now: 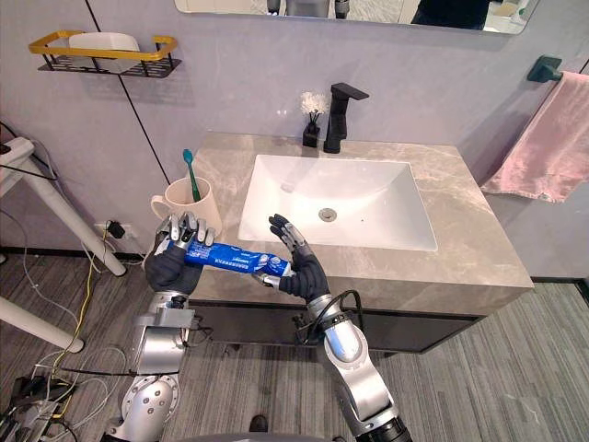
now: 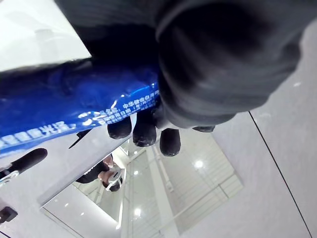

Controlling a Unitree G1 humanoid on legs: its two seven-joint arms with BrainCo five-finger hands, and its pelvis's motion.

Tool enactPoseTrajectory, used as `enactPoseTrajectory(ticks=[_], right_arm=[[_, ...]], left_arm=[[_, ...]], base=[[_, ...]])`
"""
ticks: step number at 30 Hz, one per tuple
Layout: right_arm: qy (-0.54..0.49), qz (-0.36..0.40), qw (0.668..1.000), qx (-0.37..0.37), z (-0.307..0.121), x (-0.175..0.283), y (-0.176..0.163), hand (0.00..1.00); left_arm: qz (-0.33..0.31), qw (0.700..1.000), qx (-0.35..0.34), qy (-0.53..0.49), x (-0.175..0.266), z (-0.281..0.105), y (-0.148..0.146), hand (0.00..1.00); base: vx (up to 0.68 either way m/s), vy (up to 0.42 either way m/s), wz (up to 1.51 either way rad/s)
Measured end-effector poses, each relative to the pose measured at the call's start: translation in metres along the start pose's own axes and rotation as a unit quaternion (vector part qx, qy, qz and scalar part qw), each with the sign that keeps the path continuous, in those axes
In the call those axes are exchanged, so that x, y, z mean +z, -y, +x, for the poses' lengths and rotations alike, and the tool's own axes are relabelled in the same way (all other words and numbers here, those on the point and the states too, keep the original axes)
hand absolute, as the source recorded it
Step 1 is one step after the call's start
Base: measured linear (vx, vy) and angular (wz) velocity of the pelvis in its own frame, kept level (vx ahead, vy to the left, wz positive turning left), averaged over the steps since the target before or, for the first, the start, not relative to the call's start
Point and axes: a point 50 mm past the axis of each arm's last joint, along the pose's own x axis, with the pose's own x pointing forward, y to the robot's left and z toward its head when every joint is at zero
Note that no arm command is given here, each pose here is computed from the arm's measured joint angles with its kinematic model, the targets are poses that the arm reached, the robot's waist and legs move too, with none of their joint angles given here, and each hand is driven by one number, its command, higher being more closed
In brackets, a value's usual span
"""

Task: Organize washtable

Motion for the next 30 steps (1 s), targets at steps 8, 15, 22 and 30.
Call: enactPoseTrajectory(ticks=[8, 15, 22, 30], right_arm=[[0.003, -0.006, 1.0, -0.01, -0.001, 0.002, 0.012, 0.0], [0.002, -0.007, 1.0, -0.009, -0.003, 0.001, 0.015, 0.0], [0.001, -0.008, 1.0, -0.026, -0.005, 0.001, 0.021, 0.0], [-0.019, -0.007, 0.999, -0.042, -0.017, -0.006, 0.029, 0.0]], left_arm=[[0.053, 0.998, -0.022, 0.026, 0.013, 0.014, 0.003, 1.0], [0.09, 0.994, -0.044, 0.041, 0.021, 0.024, 0.008, 1.0], [0.143, 0.986, -0.042, 0.073, 0.039, 0.036, 0.007, 1.0], [0.238, 0.961, -0.018, 0.14, 0.075, 0.065, 0.001, 1.0]], base=[[0.0, 0.0, 0.0], [0.0, -0.001, -0.01], [0.0, 0.0, -0.1], [0.0, 0.0, 0.0]])
